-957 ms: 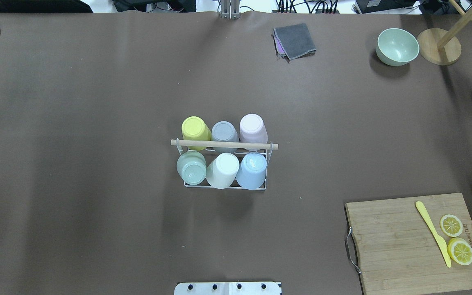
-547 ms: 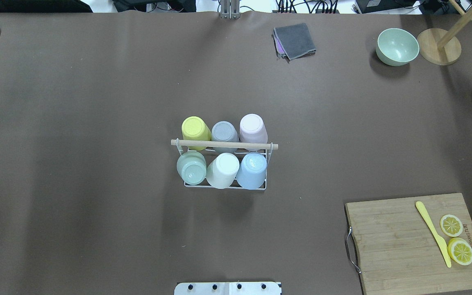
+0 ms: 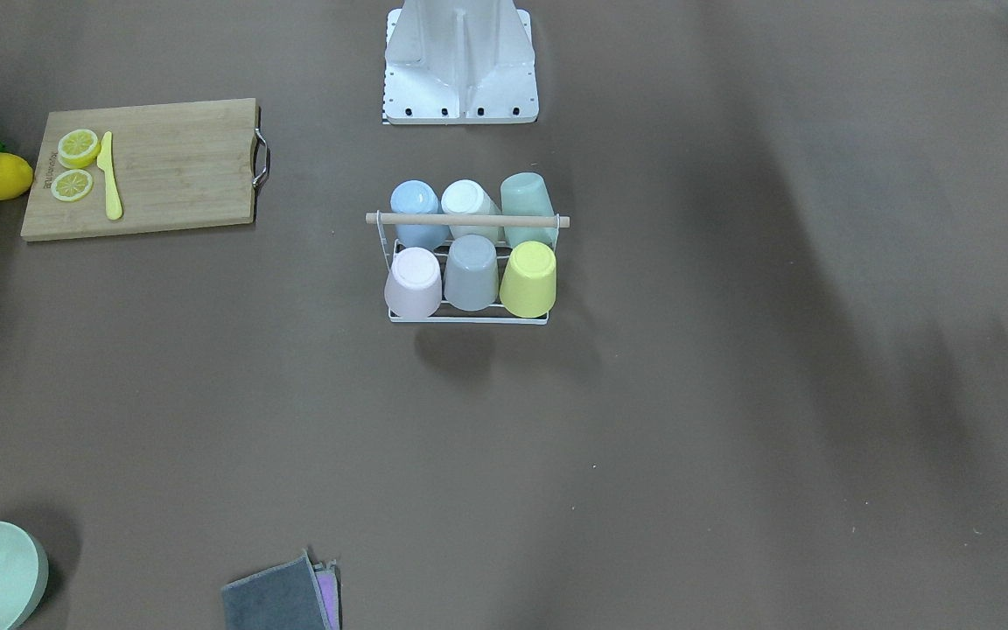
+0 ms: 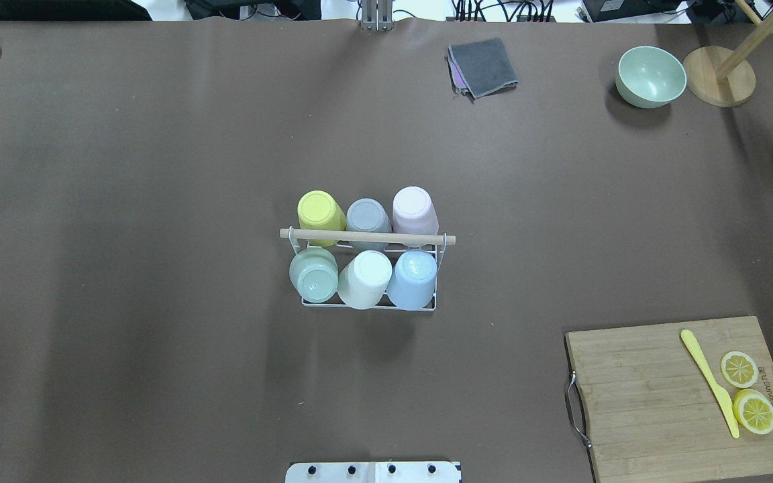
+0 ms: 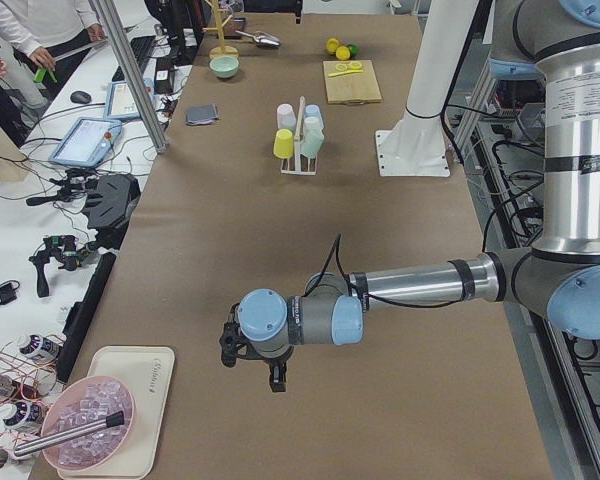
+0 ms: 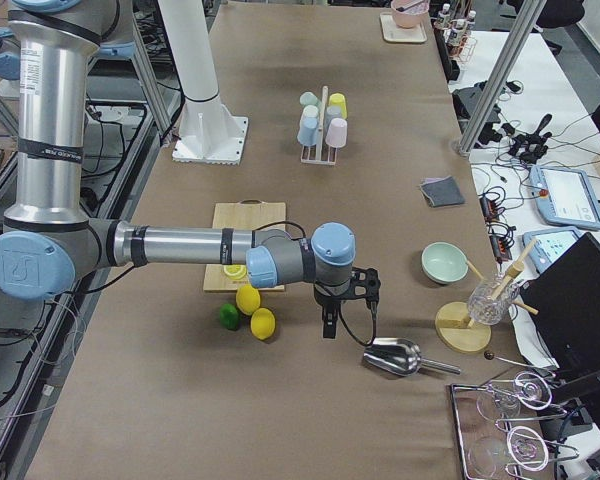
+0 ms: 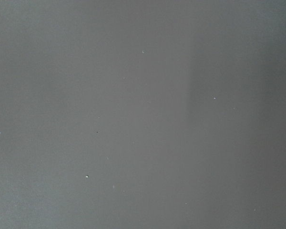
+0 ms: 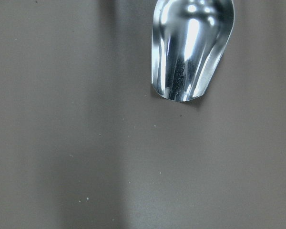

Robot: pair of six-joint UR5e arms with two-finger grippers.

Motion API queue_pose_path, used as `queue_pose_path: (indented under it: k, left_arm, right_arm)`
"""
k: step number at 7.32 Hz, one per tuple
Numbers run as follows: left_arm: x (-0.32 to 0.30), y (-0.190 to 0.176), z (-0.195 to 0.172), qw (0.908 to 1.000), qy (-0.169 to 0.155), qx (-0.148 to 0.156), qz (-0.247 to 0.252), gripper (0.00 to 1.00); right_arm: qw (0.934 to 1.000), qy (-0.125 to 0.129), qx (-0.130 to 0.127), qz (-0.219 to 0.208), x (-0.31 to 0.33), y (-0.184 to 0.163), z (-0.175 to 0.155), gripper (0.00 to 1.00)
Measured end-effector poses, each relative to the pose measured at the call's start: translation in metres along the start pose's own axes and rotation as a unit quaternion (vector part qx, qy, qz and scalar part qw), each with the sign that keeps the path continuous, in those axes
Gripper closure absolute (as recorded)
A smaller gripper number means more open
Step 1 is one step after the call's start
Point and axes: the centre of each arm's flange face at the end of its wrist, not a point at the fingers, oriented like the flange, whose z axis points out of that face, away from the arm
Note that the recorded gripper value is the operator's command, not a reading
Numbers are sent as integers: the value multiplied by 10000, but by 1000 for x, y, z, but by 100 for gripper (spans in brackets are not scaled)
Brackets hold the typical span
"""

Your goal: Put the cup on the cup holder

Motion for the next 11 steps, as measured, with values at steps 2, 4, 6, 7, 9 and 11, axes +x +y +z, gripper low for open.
queue_pose_path:
  k: [2, 4, 6, 7, 9, 11]
  left_arm:
    - [-2, 4, 2, 10000, -17, -18, -13, 2]
    - [-3, 5, 3, 10000, -28, -30, -19, 2]
    - [-3, 5, 3, 10000, -29, -29, -15, 2]
    - [-2, 4, 3, 10000, -30, -28, -14, 2]
    - [-2, 4, 2, 10000, -27, -25, -12, 2]
    - [-2, 4, 2, 10000, -22, -21, -13, 2]
  right_arm:
    - [10000, -63, 6, 22, -1, 2, -4, 1]
    - [10000, -70, -8, 50, 1, 4, -4, 1]
    - [9999, -71, -9, 70, 3, 6, -4, 1]
    - [9999, -68, -4, 81, 4, 7, -5, 1]
    - [9999, -67, 7, 91, 5, 8, -6, 1]
    - [9999, -84, 18, 95, 5, 8, -7, 1]
